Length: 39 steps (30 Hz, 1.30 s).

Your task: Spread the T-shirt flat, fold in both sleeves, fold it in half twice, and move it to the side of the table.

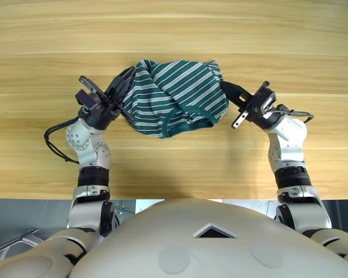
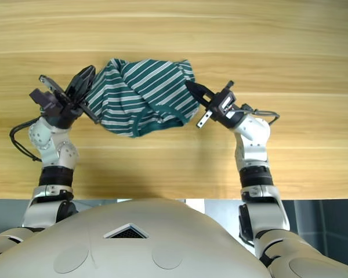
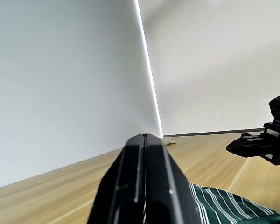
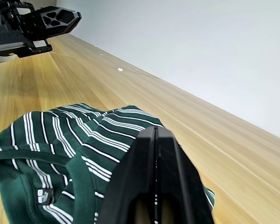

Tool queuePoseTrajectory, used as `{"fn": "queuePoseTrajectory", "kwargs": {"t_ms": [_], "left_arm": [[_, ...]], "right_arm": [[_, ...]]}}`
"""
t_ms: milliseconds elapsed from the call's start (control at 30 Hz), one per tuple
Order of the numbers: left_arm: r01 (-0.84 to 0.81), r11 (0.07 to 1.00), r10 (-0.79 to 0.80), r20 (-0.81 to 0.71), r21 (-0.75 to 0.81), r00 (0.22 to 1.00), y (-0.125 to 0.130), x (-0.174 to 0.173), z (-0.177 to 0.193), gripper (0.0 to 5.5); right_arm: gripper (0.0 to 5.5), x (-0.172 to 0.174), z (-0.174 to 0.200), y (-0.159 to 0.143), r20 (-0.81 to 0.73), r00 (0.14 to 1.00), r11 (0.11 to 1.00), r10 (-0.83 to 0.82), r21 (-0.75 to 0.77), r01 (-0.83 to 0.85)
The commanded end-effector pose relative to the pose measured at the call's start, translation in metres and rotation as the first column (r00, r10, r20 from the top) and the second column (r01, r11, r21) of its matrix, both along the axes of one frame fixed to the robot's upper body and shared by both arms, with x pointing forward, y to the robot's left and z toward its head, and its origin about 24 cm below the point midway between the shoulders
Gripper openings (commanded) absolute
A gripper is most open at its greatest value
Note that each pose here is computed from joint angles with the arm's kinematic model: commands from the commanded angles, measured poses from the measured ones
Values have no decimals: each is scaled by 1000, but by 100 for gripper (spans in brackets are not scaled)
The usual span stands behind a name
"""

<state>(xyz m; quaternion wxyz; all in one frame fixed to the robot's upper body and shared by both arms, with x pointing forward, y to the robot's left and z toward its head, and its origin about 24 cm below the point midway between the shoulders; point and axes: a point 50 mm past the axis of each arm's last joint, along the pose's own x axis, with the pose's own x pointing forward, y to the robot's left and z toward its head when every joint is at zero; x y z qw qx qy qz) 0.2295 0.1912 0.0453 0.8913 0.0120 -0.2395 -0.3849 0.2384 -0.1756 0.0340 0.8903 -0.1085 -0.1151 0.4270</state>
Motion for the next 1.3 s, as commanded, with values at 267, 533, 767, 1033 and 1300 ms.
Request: {"fn": "queuePoseTrajectory", "kwargs": {"t_ms": [267,533,767,1033,1300], "left_arm": [[252,937,-244,-65,241,968,-12,-24,-11,77],[432,815,-397,-170,386,902,-16,-58,-15,198],[413,746,-353,-216,523,910,-14,-62,-28,304],[303,561,-205,-225,770,952,1,-51,-56,424],[273,458,-181,-212,846,960,6,-52,-67,538]], "right_arm": [[78,-16,-12,-9,-71,991,973,114,-192,-126],[214,-22,-17,-42,-101,993,856,64,-506,-107],[238,-9,-23,-52,-22,1000,723,-18,-690,-2],[238,-6,-41,-25,-18,999,674,43,-737,-42],[238,-13,-47,-7,-32,992,687,120,-719,-107]]}}
